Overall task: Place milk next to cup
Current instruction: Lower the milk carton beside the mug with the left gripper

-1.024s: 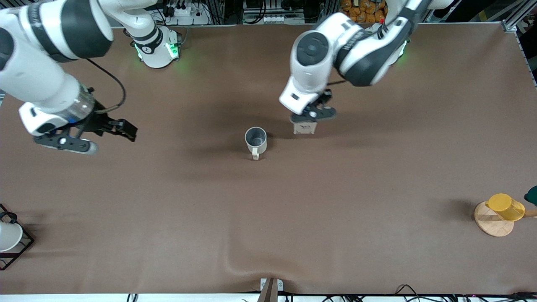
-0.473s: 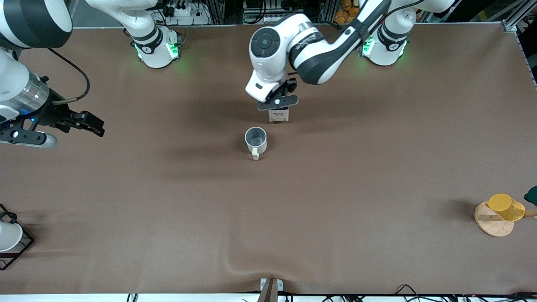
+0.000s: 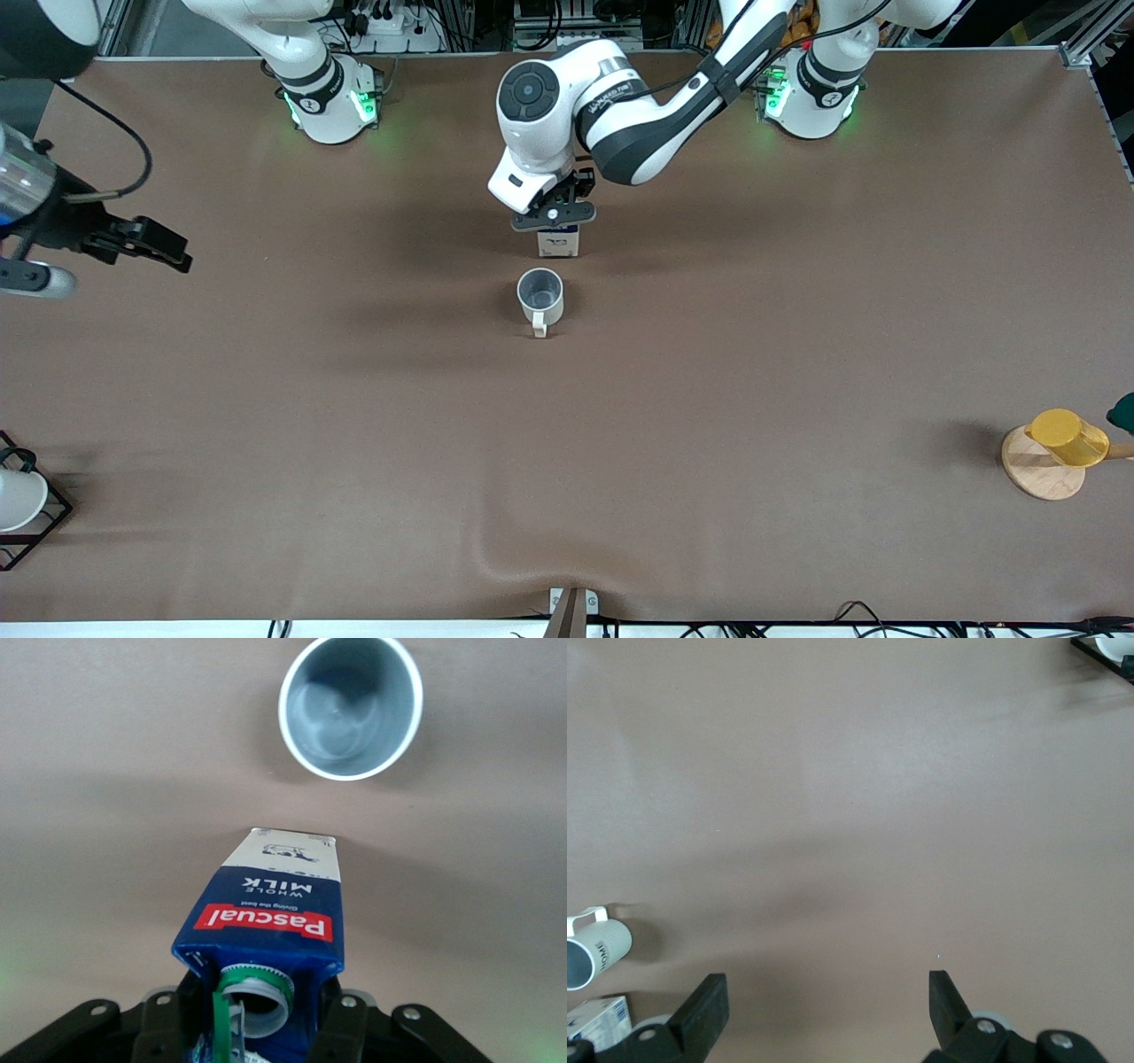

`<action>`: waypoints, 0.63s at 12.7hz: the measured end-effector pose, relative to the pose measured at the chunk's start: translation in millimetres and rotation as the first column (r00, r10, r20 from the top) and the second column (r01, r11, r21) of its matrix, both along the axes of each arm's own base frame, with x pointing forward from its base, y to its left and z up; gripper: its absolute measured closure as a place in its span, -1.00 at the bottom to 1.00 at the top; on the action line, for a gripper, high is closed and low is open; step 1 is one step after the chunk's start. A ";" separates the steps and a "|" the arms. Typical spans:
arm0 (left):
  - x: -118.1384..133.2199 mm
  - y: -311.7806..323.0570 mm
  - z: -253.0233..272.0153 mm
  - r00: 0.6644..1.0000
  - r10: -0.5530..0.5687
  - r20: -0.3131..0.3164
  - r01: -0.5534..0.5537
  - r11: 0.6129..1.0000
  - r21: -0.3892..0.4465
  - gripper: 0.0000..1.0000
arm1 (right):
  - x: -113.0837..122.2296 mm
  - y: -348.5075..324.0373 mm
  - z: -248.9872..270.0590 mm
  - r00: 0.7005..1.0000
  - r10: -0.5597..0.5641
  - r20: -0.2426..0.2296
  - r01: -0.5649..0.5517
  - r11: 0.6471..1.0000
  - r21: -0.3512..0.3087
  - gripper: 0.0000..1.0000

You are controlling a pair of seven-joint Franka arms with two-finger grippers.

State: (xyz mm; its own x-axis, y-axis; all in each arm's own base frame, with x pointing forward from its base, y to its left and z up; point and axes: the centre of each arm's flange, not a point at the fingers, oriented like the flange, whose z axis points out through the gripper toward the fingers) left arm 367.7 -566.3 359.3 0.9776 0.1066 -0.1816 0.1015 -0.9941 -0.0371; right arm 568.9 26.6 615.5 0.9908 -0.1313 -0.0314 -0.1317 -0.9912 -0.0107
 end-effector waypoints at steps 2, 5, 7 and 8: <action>2.7 -6.2 -2.1 1.000 -0.016 0.021 0.016 1.000 0.001 0.00 | -3.5 4.7 23.6 1.000 0.011 0.020 -0.012 1.000 0.006 -1.00; 7.2 -7.8 -7.2 1.000 -0.012 0.017 0.012 1.000 0.001 0.00 | -8.1 7.0 50.4 0.999 0.019 0.029 -0.019 1.000 0.007 -1.00; 11.9 -5.1 -13.5 1.000 -0.005 0.015 0.005 1.000 0.010 0.00 | -5.3 7.0 48.4 1.000 0.019 0.024 -0.019 1.000 0.008 -1.00; 16.4 -2.4 -17.4 1.000 0.002 0.015 -0.002 1.000 0.016 0.00 | -3.7 6.8 45.9 1.000 0.019 0.020 -0.019 1.000 0.009 -1.00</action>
